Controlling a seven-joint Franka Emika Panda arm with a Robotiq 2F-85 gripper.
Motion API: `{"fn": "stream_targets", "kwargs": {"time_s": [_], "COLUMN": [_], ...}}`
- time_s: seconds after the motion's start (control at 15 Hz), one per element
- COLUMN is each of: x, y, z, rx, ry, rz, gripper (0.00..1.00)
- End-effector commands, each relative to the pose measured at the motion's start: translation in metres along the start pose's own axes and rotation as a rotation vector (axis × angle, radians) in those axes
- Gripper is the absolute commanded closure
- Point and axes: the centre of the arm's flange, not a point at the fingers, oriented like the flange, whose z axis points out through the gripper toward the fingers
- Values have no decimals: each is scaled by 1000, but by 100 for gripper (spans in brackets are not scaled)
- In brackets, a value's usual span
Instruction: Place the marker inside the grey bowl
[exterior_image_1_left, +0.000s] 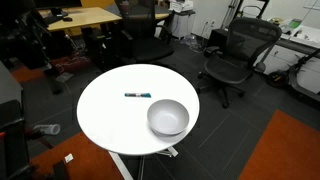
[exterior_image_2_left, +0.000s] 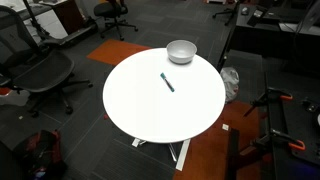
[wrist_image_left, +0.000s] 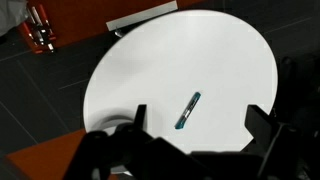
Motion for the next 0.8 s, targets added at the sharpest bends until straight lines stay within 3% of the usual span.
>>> {"fn": "stream_targets", "kwargs": {"time_s": [0.0, 0.4, 0.73], "x": [0, 3, 31], "y": [0, -2, -30], "z": [0, 2, 31], "rx": [0, -7, -53], "ry": [0, -1, -28], "rz": [0, 5, 89], "gripper": [0, 0, 0]}}
